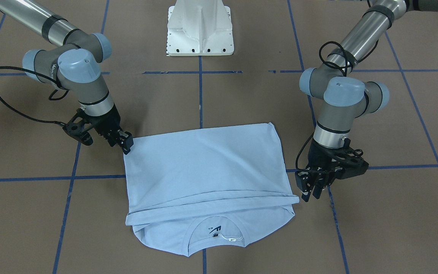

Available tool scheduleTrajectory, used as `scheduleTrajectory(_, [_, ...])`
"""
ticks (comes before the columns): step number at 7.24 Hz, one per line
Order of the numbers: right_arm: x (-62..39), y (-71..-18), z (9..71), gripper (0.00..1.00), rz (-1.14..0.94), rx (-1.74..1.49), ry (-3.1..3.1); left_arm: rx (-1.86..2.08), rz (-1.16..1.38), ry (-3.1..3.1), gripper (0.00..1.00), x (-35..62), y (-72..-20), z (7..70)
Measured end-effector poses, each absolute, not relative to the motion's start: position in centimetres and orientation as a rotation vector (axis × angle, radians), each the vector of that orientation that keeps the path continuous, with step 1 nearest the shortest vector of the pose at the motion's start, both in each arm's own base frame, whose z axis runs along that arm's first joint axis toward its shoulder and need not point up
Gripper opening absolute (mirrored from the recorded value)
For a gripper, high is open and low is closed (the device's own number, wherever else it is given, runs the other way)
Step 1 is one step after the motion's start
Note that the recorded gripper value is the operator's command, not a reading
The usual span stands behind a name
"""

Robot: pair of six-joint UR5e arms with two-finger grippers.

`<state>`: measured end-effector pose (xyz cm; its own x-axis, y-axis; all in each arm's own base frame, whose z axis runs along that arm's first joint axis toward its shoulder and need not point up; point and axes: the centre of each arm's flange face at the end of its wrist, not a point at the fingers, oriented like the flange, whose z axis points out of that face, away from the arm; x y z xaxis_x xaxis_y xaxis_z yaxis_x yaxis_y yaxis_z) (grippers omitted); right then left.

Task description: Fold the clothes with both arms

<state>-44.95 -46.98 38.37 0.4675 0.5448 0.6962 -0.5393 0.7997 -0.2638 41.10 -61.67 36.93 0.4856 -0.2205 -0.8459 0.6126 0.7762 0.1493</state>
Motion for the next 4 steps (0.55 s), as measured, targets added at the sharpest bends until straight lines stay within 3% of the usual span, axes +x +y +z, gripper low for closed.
scheduleTrajectory(2, [-45.9, -45.0, 38.4, 0.63, 0.662, -0.016, -0.858, 0.47, -0.531, 0.936, 0.45, 41.1, -61.6, 36.8])
scheduleTrajectory(3, [-46.6, -44.4, 38.3, 0.49, 0.662, -0.007, -0.857, 0.47, -0.531, 0.934, 0.45, 41.1, -61.6, 36.9])
scheduleTrajectory(4, [-47.0, -44.1, 38.3, 0.08, 0.662, -0.001, -0.855, 0.47, -0.531, 0.933, 0.45, 41.1, -61.6, 36.9])
